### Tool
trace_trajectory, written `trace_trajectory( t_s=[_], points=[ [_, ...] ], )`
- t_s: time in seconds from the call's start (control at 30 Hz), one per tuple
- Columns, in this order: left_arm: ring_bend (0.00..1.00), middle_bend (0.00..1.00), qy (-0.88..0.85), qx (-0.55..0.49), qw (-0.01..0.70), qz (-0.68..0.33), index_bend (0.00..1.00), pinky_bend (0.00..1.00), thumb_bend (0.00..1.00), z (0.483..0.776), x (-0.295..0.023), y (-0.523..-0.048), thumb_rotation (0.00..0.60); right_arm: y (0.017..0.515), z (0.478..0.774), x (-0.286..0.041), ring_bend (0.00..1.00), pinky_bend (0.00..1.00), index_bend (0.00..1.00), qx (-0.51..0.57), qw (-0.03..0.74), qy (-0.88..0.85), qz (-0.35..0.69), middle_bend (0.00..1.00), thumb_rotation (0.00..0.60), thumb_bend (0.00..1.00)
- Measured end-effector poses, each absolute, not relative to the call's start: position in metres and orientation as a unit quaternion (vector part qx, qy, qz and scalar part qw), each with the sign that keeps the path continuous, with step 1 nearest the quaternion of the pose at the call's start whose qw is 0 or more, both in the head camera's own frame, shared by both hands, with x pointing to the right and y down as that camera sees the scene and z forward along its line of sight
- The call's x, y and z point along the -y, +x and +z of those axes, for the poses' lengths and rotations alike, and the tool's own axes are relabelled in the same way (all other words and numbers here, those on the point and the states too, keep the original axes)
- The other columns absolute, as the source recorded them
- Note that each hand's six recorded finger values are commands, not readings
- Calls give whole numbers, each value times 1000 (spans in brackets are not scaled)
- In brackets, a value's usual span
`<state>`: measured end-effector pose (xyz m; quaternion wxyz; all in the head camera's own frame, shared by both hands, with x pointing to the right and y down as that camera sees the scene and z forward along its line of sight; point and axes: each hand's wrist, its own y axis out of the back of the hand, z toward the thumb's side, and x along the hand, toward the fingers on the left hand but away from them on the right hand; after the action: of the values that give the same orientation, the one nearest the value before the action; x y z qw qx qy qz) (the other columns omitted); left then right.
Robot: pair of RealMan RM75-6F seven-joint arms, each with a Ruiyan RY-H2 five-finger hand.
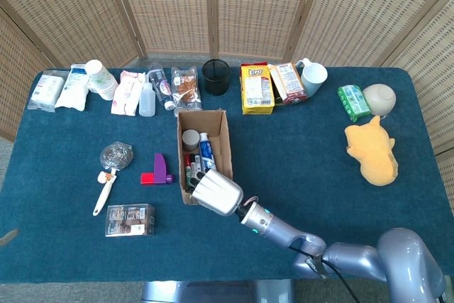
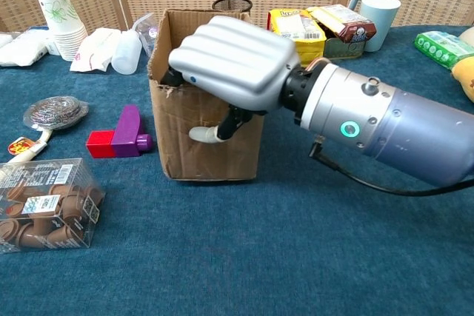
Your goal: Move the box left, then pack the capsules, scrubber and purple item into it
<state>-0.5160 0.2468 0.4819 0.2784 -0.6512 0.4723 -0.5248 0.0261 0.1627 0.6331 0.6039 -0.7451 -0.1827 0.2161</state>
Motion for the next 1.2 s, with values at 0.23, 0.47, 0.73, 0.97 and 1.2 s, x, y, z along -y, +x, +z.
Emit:
trace_trajectory(
  t_s=[0.23, 0.47, 0.73, 0.97, 1.2],
  points=[
    [0, 0, -649, -478, 276, -523, 0, 0, 9, 480, -246, -520, 600, 17, 637, -168, 367, 629, 242, 185, 600, -747, 217, 407, 600, 197],
    [0, 0, -649, -479, 275, -523, 0, 0, 10, 479, -246, -522, 600, 18, 640, -171, 54, 403, 0, 166, 569, -769, 238, 5, 600, 0],
    [0, 0, -648, -480, 276, -522, 0, 0, 10, 478, -246, -522, 600, 19, 613, -174, 34, 390, 0, 166, 541, -791, 233, 0, 600, 0],
    [0, 0, -649, -482, 278, -519, 0, 0, 10, 475, -248, -522, 600, 51, 585, -160, 54, 391, 3, 203, 539, -783, 233, 39, 600, 0],
    [0, 0, -652, -477, 278, -519, 0, 0, 10, 477, -249, -518, 600, 107, 560, -135, 60, 382, 37, 272, 526, -770, 238, 53, 600, 0]
  ],
)
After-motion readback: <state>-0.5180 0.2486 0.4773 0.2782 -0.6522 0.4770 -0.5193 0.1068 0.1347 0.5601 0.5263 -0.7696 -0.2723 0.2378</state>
